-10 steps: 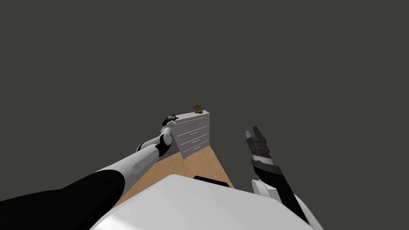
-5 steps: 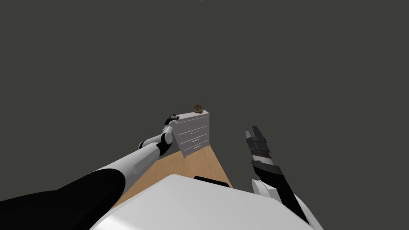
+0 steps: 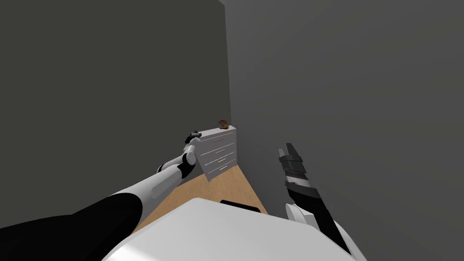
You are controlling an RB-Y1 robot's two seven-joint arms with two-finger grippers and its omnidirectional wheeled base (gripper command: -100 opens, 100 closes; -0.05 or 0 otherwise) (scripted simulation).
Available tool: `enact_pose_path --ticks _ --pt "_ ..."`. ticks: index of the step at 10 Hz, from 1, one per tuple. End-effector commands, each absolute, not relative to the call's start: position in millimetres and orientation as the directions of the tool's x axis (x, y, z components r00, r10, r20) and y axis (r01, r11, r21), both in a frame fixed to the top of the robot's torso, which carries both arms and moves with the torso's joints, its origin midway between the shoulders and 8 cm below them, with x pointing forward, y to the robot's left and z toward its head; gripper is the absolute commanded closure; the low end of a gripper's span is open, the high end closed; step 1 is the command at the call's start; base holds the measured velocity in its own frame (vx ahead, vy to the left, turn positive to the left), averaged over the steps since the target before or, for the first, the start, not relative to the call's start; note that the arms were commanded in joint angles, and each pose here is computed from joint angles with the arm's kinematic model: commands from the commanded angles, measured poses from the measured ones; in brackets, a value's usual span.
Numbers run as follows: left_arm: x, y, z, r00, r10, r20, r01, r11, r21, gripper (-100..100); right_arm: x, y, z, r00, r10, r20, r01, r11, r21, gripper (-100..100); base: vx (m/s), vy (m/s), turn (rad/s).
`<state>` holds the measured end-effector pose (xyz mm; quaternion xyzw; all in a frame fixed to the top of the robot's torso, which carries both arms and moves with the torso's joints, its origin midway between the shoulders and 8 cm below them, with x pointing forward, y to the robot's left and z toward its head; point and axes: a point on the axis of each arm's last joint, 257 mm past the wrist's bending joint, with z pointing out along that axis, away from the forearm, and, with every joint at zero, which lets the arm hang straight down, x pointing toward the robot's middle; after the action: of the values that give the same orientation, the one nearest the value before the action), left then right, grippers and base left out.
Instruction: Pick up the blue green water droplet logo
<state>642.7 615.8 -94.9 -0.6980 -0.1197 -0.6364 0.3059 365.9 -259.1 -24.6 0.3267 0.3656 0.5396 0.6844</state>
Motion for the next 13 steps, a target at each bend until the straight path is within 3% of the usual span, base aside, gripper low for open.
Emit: enact_pose_path --ticks 1,3,4,5,7,10,13 --pt "643 618 -98 0.159 -0.216 0.963 0.560 -0.784 -0.269 -100 366 -259 -25 0.150 0.978 -0.148 -0.500 0.204 0.842 0 0.003 0.037 0.017" --pt "638 624 -98 0.159 -0.212 0.964 0.571 -0.777 -0.265 -100 366 -259 -25 0.150 0.978 -0.148 -0.500 0.204 0.842 0 0.045 0.074 -0.102" --pt "638 625 -98 0.157 -0.211 0.965 0.573 -0.776 -0.263 0 366 -259 -25 0.150 0.978 -0.148 -0.500 0.204 0.842 0 0.004 0.009 0.008" --pt "636 607 -111 0.161 -0.263 0.951 0.568 -0.764 -0.307 -100 366 -259 -25 0.150 0.978 -0.148 -0.500 0.204 0.842 0 0.060 0.216 -0.278" --pt "621 618 -105 0.150 -0.315 0.937 0.604 -0.721 -0.339 -100 366 -259 -25 0.150 0.977 -0.148 -0.500 0.204 0.842 0 0.055 0.216 -0.435" --pt "613 627 -55 0.110 -0.415 0.903 0.660 -0.648 -0.379 -100 366 -259 -25 0.150 0.978 -0.148 -0.500 0.204 0.842 0 -0.012 -0.001 -0.018" --pt "597 608 -62 0.103 -0.484 0.869 0.681 -0.602 -0.416 -100 366 -259 -25 0.150 0.977 -0.148 -0.500 0.204 0.842 0 0.021 0.210 -0.398"
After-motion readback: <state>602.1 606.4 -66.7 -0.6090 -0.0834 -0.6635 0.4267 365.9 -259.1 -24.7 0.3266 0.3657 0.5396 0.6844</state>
